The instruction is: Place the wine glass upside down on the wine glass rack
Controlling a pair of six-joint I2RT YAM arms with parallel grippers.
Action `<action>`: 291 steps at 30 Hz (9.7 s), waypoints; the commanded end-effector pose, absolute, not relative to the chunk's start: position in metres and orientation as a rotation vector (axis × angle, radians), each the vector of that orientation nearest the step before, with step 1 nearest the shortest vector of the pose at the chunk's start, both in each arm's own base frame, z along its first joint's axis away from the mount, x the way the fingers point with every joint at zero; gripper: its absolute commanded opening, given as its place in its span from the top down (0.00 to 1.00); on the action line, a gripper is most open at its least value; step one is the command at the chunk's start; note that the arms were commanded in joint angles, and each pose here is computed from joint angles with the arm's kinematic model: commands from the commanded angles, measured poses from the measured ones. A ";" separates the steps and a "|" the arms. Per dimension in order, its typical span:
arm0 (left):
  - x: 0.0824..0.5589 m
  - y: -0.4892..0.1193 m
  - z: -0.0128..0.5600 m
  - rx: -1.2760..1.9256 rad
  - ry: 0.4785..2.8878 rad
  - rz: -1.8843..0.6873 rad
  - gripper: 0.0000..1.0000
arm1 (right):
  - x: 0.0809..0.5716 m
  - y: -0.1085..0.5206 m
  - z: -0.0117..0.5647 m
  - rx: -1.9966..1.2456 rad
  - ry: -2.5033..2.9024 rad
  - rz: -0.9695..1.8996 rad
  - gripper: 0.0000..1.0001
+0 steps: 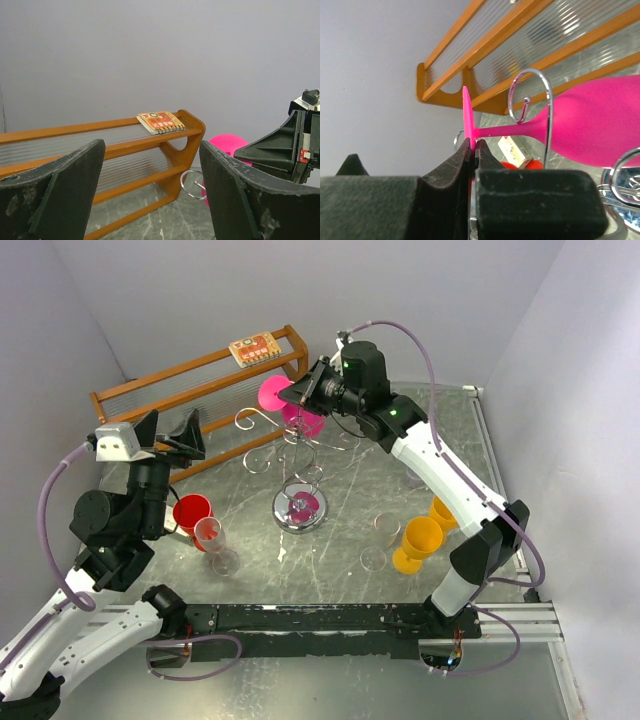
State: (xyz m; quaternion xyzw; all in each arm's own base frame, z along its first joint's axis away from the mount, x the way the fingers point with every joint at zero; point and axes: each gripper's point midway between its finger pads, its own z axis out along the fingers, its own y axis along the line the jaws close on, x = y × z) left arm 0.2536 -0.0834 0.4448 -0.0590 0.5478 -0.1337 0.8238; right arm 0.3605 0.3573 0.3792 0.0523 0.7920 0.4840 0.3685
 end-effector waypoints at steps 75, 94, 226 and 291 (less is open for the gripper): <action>0.261 -0.096 0.443 -0.092 1.191 -0.301 0.12 | 0.376 0.342 0.383 -0.065 2.012 1.140 0.55; 0.257 -0.109 0.449 -0.043 1.219 -0.372 0.08 | 0.336 0.279 0.406 -0.029 1.912 0.967 0.37; 0.267 -0.203 0.472 -0.470 1.168 -1.355 0.27 | 0.231 0.306 0.523 -0.176 1.013 1.404 1.00; 0.268 -0.177 0.492 -0.589 1.054 -1.347 0.93 | 0.193 0.326 0.477 -0.281 1.187 1.631 1.00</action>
